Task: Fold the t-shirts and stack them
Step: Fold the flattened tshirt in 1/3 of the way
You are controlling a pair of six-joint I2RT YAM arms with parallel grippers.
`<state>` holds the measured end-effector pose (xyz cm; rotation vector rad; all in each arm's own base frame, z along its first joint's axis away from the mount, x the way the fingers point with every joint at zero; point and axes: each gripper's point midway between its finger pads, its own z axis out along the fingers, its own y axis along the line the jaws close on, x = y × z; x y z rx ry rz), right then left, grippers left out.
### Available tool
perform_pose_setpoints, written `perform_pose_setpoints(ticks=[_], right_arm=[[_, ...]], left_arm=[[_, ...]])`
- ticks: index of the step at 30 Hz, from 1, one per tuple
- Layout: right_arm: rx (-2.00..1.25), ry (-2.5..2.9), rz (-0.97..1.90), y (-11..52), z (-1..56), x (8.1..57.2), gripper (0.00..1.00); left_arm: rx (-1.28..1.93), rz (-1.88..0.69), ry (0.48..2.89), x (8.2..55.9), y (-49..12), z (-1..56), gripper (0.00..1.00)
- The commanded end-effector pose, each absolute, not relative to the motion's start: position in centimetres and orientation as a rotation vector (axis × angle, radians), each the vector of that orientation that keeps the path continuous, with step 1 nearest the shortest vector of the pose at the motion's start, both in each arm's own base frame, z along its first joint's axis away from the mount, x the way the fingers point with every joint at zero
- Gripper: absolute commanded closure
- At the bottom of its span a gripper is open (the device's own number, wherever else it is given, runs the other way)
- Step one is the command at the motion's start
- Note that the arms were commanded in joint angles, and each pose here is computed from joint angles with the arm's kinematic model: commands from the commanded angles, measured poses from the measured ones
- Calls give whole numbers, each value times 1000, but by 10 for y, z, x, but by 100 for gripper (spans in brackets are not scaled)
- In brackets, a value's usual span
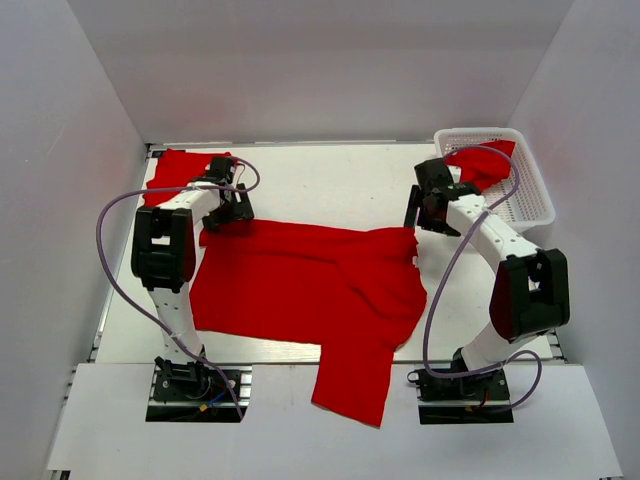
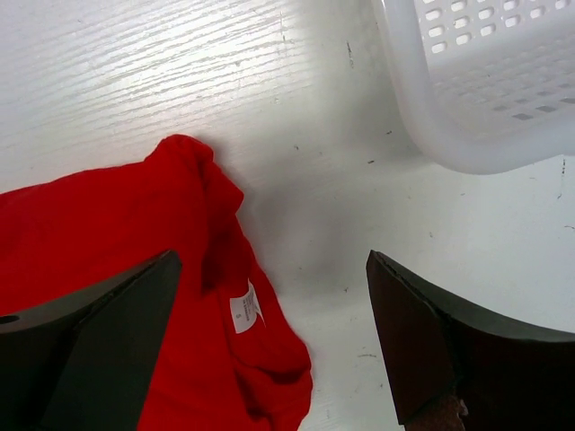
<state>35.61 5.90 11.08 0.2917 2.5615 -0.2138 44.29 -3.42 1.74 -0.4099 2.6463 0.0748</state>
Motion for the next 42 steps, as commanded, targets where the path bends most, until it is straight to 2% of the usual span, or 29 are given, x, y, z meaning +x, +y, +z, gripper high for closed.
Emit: perform_pose_setpoints(ticks=[1, 6, 12, 13, 16, 22, 27, 38, 42], right_arm=[[297, 2522, -186, 58, 125, 357, 10], [291, 2536, -188, 55, 123, 348, 10], [-8, 2498, 227, 122, 132, 371, 10], [-82, 2475, 387, 148, 137, 372, 10], [-192, 2476, 491, 174, 129, 375, 10], [-221, 2547, 514, 190, 97, 378, 10], [-119, 2613, 370, 166, 69, 381, 10], [67, 2736, 264, 124, 13, 401, 10], [122, 2790, 288, 117, -8, 412, 10]], left_arm=[[-437, 83, 2751, 413, -27, 5, 0], [-422, 70, 2747, 415, -29, 5, 0], [-418, 42, 2743, 417, -32, 6, 0], [-417, 38, 2735, 418, -32, 9, 0], [-418, 41, 2743, 415, -32, 7, 0], [-417, 39, 2736, 415, -32, 8, 0], [-418, 43, 2746, 410, -32, 3, 0], [-388, 21, 2742, 413, -42, 0, 0], [-367, -99, 2742, 423, -58, -5, 0]])
